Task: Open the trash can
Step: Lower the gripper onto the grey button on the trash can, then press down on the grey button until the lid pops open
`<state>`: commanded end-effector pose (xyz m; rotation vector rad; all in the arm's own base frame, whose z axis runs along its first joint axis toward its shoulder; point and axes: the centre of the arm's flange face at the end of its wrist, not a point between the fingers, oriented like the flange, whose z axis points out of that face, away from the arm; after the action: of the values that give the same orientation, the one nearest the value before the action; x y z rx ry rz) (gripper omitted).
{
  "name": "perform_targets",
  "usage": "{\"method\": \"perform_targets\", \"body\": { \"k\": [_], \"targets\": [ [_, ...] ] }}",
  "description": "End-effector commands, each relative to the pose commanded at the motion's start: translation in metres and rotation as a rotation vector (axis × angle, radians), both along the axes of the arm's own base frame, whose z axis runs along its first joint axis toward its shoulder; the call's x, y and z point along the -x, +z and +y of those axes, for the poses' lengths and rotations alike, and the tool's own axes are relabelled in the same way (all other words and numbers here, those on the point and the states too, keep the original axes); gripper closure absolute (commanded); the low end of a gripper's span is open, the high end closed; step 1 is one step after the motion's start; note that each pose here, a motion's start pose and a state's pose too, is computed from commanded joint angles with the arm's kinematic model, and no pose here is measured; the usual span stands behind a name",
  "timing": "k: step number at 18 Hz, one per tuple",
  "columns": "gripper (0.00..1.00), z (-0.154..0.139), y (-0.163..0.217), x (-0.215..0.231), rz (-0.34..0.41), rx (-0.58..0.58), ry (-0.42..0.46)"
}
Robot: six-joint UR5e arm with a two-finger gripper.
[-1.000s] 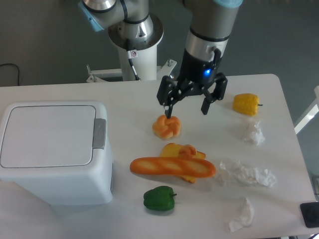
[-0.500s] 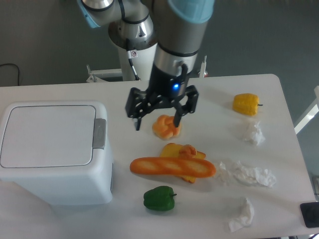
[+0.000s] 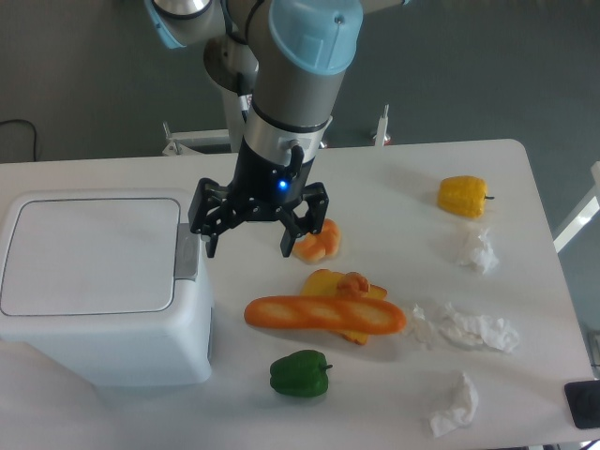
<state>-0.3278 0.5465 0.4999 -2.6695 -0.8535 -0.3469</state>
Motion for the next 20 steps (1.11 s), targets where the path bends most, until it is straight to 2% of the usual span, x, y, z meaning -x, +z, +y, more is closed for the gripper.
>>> {"method": "perform_targets", "body": {
  "k": [20],
  "targets": [
    [0.0, 0.004, -0.017, -0.021, -0.024, 0.03, -0.03]
  ]
}}
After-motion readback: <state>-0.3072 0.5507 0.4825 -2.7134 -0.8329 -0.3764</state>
